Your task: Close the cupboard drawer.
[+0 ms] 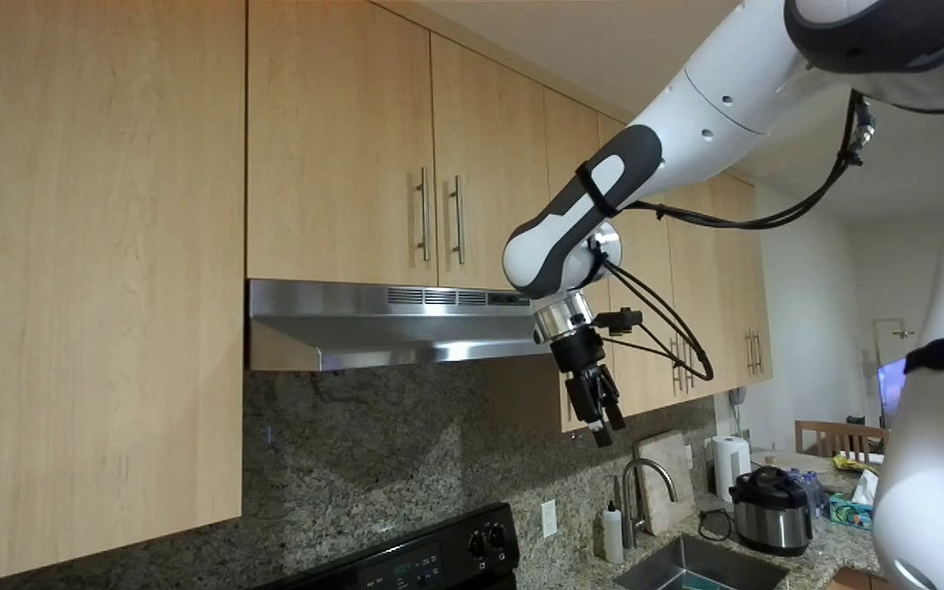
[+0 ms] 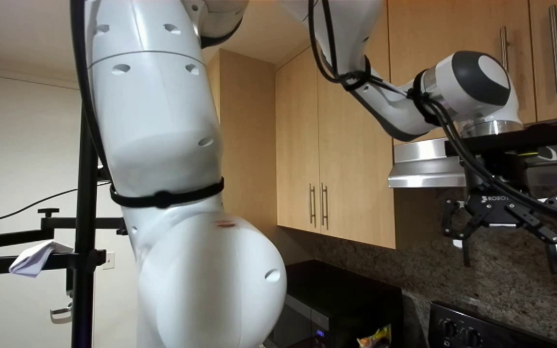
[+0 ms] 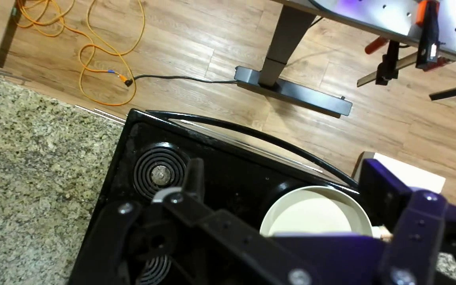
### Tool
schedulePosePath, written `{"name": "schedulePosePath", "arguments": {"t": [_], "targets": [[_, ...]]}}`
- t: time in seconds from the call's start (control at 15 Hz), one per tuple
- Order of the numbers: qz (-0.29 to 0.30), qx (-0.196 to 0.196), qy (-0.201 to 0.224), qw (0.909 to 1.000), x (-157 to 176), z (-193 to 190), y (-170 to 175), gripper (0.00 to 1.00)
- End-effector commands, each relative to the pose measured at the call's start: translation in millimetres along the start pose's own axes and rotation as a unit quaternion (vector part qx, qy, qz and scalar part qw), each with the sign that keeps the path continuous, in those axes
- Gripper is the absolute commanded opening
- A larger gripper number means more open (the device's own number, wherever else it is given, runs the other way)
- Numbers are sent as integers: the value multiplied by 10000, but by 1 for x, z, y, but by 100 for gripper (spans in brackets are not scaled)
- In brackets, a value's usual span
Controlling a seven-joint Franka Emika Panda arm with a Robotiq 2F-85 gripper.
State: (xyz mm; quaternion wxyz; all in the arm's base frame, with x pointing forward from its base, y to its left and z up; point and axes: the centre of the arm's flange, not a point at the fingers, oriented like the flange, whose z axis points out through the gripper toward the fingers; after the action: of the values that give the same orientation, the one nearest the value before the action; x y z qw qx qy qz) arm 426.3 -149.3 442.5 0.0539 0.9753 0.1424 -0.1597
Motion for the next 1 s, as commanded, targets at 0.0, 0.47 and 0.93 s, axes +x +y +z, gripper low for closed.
{"name": "schedulePosePath", "arguments": {"t": [0.0, 0.47, 0.93], "targets": [[-63, 169, 209, 9996, 8, 3, 4, 100], [720, 1099, 1397, 9814, 10, -6, 12, 100], [697, 1059, 1350, 9827, 14, -7, 15, 100]]}}
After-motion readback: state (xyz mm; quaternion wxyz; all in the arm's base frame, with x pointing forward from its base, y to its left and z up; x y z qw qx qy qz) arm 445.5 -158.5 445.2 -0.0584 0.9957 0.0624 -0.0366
